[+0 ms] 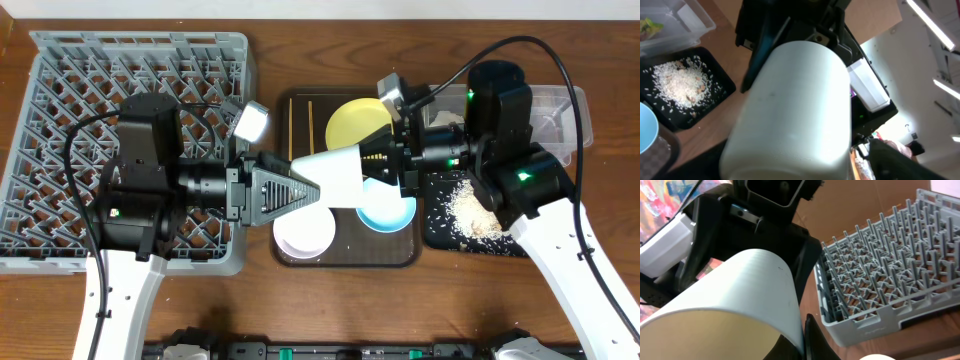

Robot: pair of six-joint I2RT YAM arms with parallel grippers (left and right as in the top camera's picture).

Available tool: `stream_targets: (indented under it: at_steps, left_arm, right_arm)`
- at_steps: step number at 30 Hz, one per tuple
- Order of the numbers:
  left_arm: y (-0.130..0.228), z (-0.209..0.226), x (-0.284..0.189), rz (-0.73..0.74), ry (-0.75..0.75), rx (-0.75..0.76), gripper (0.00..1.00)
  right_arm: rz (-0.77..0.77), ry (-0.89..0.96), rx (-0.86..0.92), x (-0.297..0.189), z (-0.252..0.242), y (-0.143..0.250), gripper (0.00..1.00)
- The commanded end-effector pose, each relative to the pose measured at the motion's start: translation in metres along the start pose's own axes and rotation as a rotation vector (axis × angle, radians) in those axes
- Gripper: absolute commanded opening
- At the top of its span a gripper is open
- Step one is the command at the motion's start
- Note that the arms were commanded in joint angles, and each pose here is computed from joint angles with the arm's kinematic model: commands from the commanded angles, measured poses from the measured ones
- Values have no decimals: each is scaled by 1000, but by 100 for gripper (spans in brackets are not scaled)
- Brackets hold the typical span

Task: Sort waste into correct bins and load items into the dishwasher
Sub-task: 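Lift the white cup and hand it to the left gripper, then place the white cup into the dish rack with the left gripper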

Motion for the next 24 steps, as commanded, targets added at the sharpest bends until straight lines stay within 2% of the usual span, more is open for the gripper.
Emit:
stream_targets:
  at_steps: [1, 6, 8, 10, 12, 15, 17, 21, 24]
  left_arm:
    - [-2, -8, 0, 11, 40, 24, 73]
    - [-2, -8, 0, 9, 34, 24, 64]
    - [-3, -5, 1, 1, 3, 23, 56]
    - [-3, -3, 0, -8, -28, 23, 54]
    - [-4, 0, 0, -16, -60, 23, 50]
    - [-5, 5, 0, -36, -132, 25, 46]
    - [-6, 8, -2, -57, -199, 29, 46]
    - [-4, 13, -15, -129, -425, 12, 46]
    - [7, 18, -40, -217, -731, -55, 46]
  right_arm:
    - [-11, 48, 8, 3, -4, -3, 1]
    - [-14, 56, 2, 4, -4, -4, 1]
    - [-13, 55, 4, 4, -4, -3, 1]
    - [-11, 52, 5, 4, -4, -3, 1]
    - [-9, 53, 10, 4, -4, -3, 11]
    - [-11, 57, 13, 3, -5, -3, 39]
    - [-22, 69, 14, -2, -6, -4, 51]
    - [-71, 138, 40, -26, -18, -8, 58]
    - [-102, 203, 133, -48, -29, -4, 58]
Point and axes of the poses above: each gripper's point midway between its finger pads, its own x axis out along the fingers, its own z axis along the line the jaws close on, y = z × x, the point moved 9 cm from there along -x, back along the fingers, and after that the axes turned 7 degrees about x, right-handed, at the moved point
